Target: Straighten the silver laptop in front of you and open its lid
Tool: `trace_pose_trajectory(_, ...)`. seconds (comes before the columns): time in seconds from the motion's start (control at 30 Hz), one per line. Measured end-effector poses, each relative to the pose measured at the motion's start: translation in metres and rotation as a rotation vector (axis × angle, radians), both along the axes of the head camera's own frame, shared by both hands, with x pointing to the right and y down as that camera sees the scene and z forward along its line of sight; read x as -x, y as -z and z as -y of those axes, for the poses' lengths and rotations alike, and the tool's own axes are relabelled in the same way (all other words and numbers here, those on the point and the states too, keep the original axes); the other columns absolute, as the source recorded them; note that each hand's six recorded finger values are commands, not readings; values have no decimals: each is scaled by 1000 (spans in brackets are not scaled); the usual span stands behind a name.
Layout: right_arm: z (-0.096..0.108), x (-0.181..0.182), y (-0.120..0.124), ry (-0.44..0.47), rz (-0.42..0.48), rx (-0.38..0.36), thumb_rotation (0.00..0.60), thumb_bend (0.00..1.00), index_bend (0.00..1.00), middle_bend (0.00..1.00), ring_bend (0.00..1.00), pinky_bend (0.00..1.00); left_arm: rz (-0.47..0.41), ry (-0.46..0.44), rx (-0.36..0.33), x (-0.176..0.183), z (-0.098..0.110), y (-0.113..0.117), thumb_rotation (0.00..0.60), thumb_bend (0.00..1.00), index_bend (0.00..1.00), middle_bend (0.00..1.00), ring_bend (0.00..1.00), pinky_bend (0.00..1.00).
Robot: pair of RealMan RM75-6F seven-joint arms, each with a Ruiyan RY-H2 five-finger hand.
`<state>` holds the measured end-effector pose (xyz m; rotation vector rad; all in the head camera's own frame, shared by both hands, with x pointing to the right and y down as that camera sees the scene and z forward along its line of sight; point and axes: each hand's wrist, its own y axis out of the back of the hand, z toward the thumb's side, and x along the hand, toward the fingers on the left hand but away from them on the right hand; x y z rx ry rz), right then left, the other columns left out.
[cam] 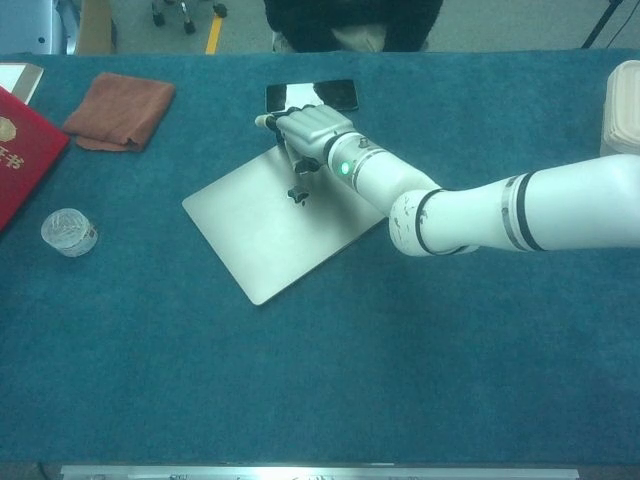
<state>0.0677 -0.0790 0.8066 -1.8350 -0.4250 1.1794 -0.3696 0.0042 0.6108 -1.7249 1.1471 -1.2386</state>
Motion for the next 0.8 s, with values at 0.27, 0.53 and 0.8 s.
trace_pose_trajectory(0.27, -7, -7, 5, 10, -4, 3, 600, 921, 0, 279, 0, 76, 1, -8, 2, -1, -3, 0, 360, 139, 100, 0, 0, 0)
trace_pose_trajectory(0.53, -21, -17, 15, 41, -14, -1, 600, 918, 0, 291, 0, 76, 0, -14, 1, -2, -8, 1, 361, 138, 100, 0, 0, 0)
trace_pose_trajectory(0.8, -26, -38, 38, 30, -22, -19, 600, 907, 0, 291, 0, 76, -4, -19, -1, -2, -10, 2, 361, 139, 100, 0, 0, 0)
